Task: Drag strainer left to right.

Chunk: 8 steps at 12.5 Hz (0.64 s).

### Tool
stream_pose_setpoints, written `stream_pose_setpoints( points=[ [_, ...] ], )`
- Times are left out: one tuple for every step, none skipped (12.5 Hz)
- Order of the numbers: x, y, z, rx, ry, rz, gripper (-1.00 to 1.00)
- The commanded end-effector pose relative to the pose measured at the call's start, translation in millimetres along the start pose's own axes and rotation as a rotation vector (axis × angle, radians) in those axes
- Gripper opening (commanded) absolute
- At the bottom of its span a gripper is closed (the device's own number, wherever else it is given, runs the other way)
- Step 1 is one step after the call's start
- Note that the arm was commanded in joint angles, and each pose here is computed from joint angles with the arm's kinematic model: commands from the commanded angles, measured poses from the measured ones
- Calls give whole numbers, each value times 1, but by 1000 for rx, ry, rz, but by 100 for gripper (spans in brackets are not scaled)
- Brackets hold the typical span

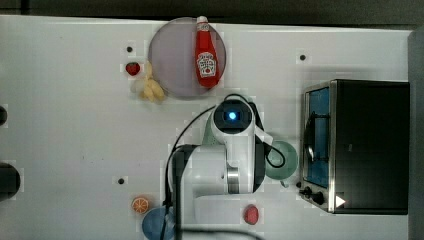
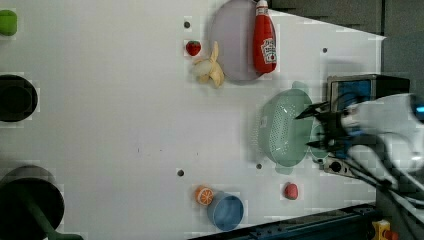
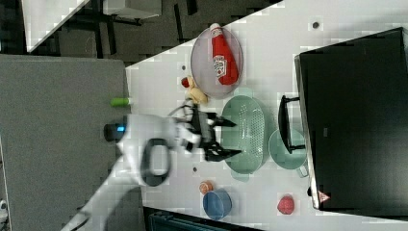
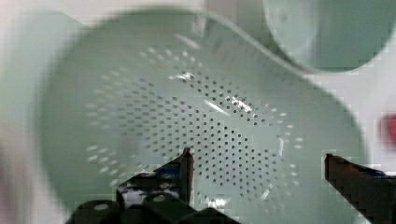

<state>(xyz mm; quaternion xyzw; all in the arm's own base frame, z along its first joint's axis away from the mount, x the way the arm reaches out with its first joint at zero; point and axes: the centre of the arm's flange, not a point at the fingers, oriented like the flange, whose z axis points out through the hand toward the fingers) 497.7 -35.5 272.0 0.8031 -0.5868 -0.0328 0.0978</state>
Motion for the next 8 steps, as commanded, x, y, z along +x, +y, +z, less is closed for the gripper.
stream_pose_setpoints(
  points=[
    [13,4,-126,52,31,-115,100],
    [15,15,-157,40,0,-157,100],
    [16,26,-187,53,-45,-201,100],
    [18,37,-214,79,-81,-246,100],
    [19,46,-240,113,-85,-294,100],
    [19,55,-265,148,-61,-341,100],
    [17,66,-285,161,-47,-370,100],
    [14,79,-297,153,-51,-377,100]
  ],
)
